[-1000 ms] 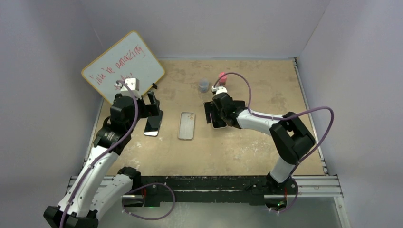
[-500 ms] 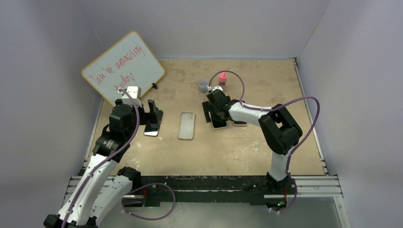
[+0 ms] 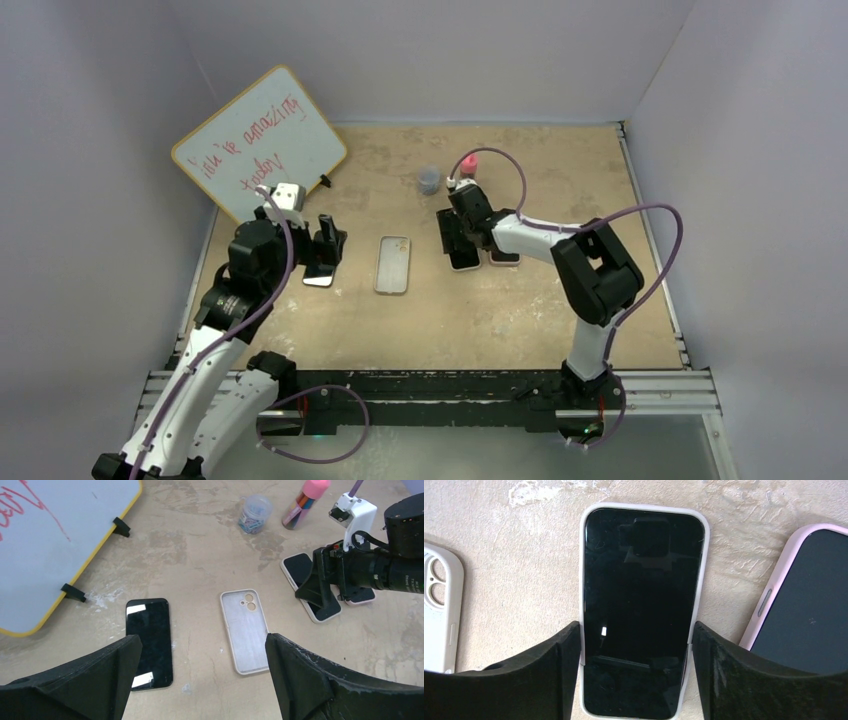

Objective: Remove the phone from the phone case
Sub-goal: Pick up the phone at the center of the board.

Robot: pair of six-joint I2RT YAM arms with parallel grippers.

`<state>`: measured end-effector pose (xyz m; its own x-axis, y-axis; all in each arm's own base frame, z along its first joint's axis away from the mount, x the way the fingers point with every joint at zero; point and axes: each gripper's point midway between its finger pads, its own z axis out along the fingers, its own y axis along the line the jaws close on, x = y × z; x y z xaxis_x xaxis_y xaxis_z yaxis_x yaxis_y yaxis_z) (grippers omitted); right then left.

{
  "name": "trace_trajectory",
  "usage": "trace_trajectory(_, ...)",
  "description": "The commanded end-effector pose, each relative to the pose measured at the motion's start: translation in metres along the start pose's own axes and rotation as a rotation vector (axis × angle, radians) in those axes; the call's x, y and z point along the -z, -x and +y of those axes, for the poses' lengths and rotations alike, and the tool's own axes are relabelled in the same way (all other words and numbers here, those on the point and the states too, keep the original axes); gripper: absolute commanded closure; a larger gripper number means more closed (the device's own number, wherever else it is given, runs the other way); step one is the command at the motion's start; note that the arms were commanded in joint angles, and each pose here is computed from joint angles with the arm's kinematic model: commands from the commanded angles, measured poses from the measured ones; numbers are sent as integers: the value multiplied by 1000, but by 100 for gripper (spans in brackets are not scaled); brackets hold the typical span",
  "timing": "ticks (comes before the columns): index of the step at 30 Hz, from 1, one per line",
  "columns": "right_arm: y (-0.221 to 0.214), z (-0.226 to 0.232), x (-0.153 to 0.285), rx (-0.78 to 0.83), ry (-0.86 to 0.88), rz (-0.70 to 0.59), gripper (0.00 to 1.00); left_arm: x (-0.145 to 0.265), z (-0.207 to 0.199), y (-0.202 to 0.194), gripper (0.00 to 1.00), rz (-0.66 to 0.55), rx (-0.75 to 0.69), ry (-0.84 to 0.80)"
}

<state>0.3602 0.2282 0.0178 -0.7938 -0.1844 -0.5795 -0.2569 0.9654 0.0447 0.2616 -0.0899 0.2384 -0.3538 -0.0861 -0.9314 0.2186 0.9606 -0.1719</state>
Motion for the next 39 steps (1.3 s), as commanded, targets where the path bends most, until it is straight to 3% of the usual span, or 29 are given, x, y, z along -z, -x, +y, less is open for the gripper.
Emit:
trace_trajectory(1,-33,-4,10,-9,28,71,42,-1,-18,5,0,-26,-5,-104)
trace_trajectory(6,-27,8,31,1,129,-16,68,-2,-42,-8,0,34,52,-233)
trace_trajectory(9,-24,20,47,-2,219,-74,75,-5,-59,-22,0,85,136,-320)
trace_trajectory(20,-32,66,107,69,436,-269,83,-28,-100,-68,3,206,445,-486)
trace_trajectory(26,-31,88,133,102,537,-381,86,-37,-134,-92,4,217,484,-518)
trace_trajectory(39,-45,122,156,240,621,-452,86,-58,-164,-109,16,284,554,-573)
